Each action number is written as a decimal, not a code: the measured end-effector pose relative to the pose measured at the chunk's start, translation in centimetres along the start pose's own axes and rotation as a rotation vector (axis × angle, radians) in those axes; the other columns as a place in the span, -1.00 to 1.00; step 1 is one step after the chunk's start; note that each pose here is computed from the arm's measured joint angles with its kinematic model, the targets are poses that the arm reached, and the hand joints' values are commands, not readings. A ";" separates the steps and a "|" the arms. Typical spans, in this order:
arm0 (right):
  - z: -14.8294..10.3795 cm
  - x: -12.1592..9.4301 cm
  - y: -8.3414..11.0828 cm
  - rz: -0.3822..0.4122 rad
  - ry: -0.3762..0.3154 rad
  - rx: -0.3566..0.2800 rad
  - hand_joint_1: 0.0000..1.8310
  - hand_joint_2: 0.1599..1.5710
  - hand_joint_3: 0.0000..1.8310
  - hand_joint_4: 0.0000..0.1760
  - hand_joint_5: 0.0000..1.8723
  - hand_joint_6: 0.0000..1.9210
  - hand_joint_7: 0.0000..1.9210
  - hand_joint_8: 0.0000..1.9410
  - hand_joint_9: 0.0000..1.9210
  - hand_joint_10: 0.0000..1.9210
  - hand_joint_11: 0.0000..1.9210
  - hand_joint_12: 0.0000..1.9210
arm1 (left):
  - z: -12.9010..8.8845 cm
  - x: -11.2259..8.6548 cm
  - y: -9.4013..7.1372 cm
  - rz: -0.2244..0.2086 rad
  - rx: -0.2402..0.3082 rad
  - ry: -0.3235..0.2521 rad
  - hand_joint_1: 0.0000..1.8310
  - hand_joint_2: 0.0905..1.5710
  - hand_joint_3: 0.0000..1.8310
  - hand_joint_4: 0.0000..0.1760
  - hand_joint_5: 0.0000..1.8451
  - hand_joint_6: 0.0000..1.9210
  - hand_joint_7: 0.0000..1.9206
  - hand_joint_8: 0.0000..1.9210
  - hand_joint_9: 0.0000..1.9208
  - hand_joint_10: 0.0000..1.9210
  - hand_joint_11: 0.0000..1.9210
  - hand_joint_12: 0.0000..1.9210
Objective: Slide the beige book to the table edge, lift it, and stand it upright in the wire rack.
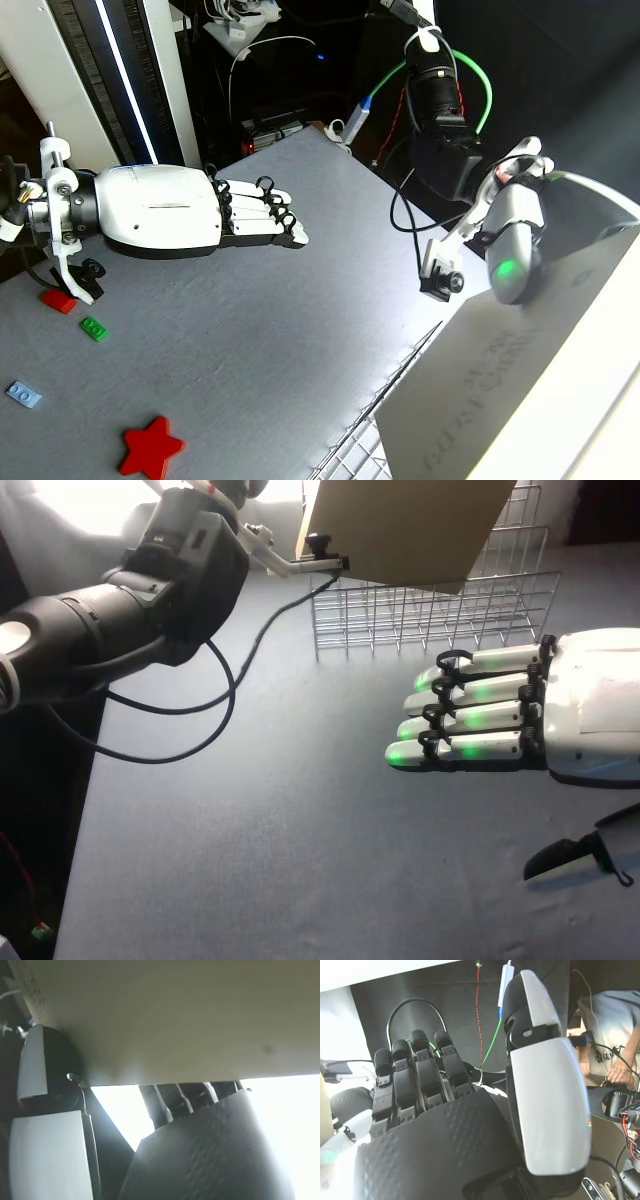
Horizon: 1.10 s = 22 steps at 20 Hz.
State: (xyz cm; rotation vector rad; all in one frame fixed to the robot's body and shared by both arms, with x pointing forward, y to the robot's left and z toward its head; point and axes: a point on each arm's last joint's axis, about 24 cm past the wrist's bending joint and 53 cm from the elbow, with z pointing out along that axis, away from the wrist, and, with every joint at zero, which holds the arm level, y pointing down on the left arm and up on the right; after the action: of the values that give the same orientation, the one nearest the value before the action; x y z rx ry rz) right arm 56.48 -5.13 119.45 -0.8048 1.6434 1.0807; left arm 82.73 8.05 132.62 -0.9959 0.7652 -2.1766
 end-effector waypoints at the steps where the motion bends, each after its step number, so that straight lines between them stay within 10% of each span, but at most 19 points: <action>1: 0.1 0.0 0.1 0.000 0.000 -0.003 -0.64 0.31 -1.00 -1.00 -0.89 -1.00 -0.80 -1.00 -0.81 -1.00 -1.00 -0.60 | -0.1 -0.1 0.1 -0.001 0.005 -0.001 0.36 0.36 -1.00 -1.00 0.05 -0.07 0.11 0.07 0.11 0.05 -0.21 0.59; 5: 0.1 0.0 0.2 -0.001 0.000 -0.004 -0.64 0.31 -1.00 -1.00 -0.91 -1.00 -0.82 -1.00 -0.83 -1.00 -1.00 -0.64 | -0.7 -0.1 0.5 -0.009 0.016 0.000 0.50 0.39 -1.00 -1.00 -0.05 -0.01 0.03 0.03 -0.01 0.34 -0.22 0.60; 17: 0.4 0.1 0.6 -0.019 0.000 -0.021 -0.50 0.28 -1.00 -1.00 -0.86 -1.00 -0.79 -1.00 -0.79 -1.00 -1.00 -0.40 | -0.8 -1.5 0.7 -0.035 0.060 -0.013 0.51 0.37 -1.00 -1.00 0.01 -0.10 0.06 -0.02 0.01 0.32 -0.18 0.55; 22: 0.6 0.2 0.8 -0.017 0.000 -0.027 -0.54 0.28 -1.00 -1.00 -0.86 -1.00 -0.78 -1.00 -0.77 -0.99 -1.00 -0.34 | -1.2 -1.6 1.7 -0.058 0.063 -0.025 0.37 0.33 -1.00 -1.00 0.11 -0.15 0.16 -0.06 0.16 -0.17 -0.14 0.30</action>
State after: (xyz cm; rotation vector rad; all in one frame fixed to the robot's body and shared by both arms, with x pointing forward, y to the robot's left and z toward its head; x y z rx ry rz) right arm 55.96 -4.25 119.40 -0.8344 1.6220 1.0935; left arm 83.09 8.39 130.06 -1.0234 0.6596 -2.2194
